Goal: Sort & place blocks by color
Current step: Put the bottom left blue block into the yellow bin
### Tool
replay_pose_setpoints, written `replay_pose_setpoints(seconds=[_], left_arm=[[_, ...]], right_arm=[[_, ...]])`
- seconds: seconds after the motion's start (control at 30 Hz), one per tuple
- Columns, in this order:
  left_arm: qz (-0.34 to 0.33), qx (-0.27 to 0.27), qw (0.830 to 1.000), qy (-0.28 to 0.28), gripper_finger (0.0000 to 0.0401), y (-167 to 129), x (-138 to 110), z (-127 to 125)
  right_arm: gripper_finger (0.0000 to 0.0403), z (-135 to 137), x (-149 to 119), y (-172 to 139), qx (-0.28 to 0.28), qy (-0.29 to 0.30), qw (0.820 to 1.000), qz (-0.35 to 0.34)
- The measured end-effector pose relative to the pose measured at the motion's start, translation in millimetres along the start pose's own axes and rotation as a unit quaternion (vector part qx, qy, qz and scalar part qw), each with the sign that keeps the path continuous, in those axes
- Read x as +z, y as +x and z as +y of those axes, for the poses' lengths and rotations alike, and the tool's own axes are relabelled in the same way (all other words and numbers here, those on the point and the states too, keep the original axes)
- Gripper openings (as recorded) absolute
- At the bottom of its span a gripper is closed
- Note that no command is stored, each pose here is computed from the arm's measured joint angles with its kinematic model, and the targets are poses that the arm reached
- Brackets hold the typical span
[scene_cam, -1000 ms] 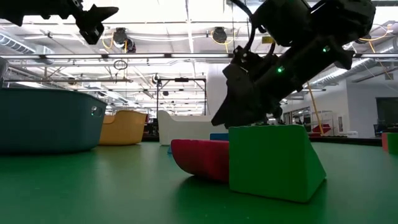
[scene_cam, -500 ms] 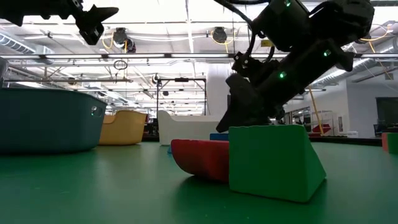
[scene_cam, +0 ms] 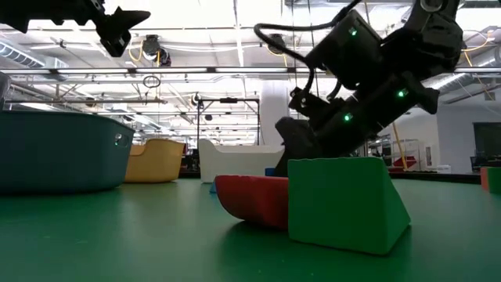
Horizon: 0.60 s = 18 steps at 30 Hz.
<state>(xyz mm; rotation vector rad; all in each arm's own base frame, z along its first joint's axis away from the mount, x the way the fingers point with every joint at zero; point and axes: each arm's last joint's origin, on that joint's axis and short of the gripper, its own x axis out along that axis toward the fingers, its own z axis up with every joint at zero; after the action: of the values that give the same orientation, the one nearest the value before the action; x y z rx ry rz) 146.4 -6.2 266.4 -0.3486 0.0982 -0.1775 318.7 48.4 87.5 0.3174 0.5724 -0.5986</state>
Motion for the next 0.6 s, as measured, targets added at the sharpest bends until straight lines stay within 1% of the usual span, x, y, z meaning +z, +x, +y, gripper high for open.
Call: replay_pose_setpoints(seconds=[0.1, 0.23, 0.33, 0.37, 0.43, 0.6], left_arm=[[-0.002, 0.005, 1.0, 0.001, 0.0255, 0.0, 0.1, 0.3], [-0.003, 0.007, 1.0, 0.002, 0.0255, 0.0, 0.2, 0.4], [-0.006, 0.016, 1.0, -0.014, 0.0255, 0.0, 0.4, 0.9], [-0.008, 0.019, 1.0, -0.018, 0.0255, 0.1, 0.4, 1.1], [-0.009, 0.025, 0.999, -0.033, 0.0255, 0.2, 0.4, 1.5], [-0.006, 0.032, 0.998, -0.059, 0.0255, 2.5, -0.5, 3.5]], right_arm=[[0.0185, -0.9, -2.9, 2.7, -0.005, 0.008, 1.0, 0.002], [0.0131, -1.4, -3.2, 3.7, -0.006, 0.033, 0.999, 0.002], [0.0079, 0.9, 0.6, 2.2, 0.014, 0.049, 0.999, 0.0], [0.007, 2.4, 2.0, 2.1, 0.025, 0.053, 0.998, -0.003], [0.007, 5.0, 6.9, -0.7, 0.042, 0.06, 0.997, -0.011], [0.007, 13.9, 35.2, -15.5, 0.101, 0.081, 0.989, -0.077]])
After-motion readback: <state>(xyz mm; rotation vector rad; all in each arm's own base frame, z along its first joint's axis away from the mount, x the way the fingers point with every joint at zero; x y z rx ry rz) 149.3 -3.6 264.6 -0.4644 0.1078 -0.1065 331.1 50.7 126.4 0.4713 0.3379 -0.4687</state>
